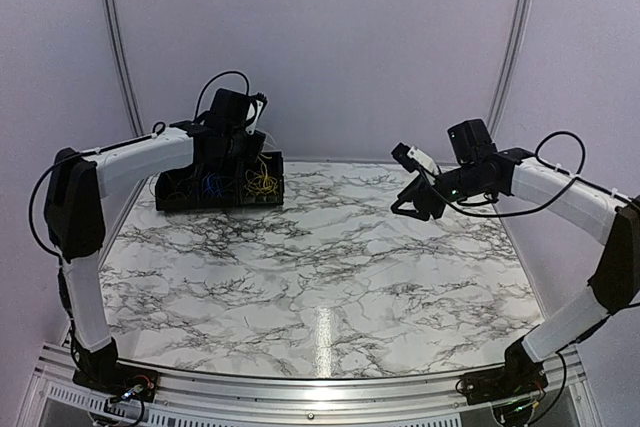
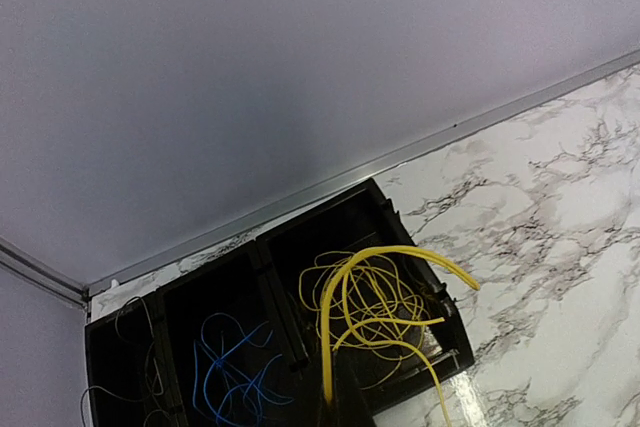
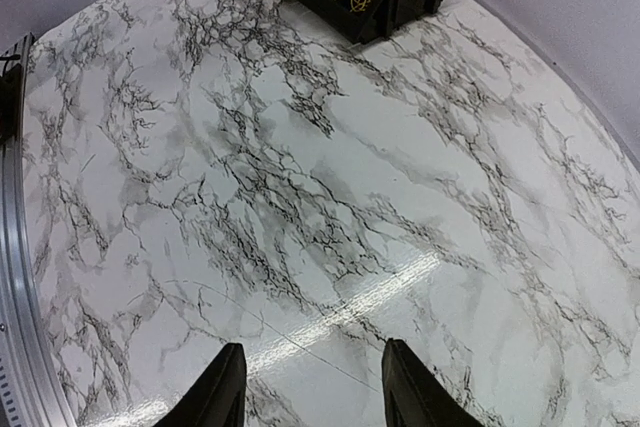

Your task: Untangle the cables

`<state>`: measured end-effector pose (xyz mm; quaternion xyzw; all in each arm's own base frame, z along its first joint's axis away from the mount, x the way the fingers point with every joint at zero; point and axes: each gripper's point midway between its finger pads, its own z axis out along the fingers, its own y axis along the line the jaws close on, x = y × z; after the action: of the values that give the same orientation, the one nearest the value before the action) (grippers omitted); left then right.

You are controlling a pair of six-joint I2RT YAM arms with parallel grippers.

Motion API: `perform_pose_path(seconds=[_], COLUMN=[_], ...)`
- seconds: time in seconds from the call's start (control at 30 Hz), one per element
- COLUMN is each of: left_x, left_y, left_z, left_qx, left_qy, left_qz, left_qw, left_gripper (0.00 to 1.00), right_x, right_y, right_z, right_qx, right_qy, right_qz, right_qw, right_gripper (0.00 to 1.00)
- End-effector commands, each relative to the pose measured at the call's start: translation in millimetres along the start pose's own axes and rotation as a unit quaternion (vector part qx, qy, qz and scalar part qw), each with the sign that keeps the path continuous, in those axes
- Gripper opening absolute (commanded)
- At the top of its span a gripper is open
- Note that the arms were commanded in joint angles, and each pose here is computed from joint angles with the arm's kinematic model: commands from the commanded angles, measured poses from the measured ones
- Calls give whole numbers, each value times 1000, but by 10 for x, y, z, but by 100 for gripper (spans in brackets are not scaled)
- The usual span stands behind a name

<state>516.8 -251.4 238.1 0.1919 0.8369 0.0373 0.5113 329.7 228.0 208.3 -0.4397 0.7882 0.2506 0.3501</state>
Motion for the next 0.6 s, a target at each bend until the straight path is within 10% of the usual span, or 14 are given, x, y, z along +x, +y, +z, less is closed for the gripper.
perform_pose_path(seconds=[0.0,0.57], left_x=[142,645], left_y=[184,371], left_z=[251,1156], left_qx=[-39,-38], left_qy=[31,66], left_qz=[12,-42], left_qw=[999,996], left_gripper=[0,0], right_x=[-44,152], right_y=[-31,85], right_z=[-116,-210], right_qx=[22,25], right_qy=[-13,5], right_qz=[-11,0], right_qw=[1000,1000], right_gripper=[47,47])
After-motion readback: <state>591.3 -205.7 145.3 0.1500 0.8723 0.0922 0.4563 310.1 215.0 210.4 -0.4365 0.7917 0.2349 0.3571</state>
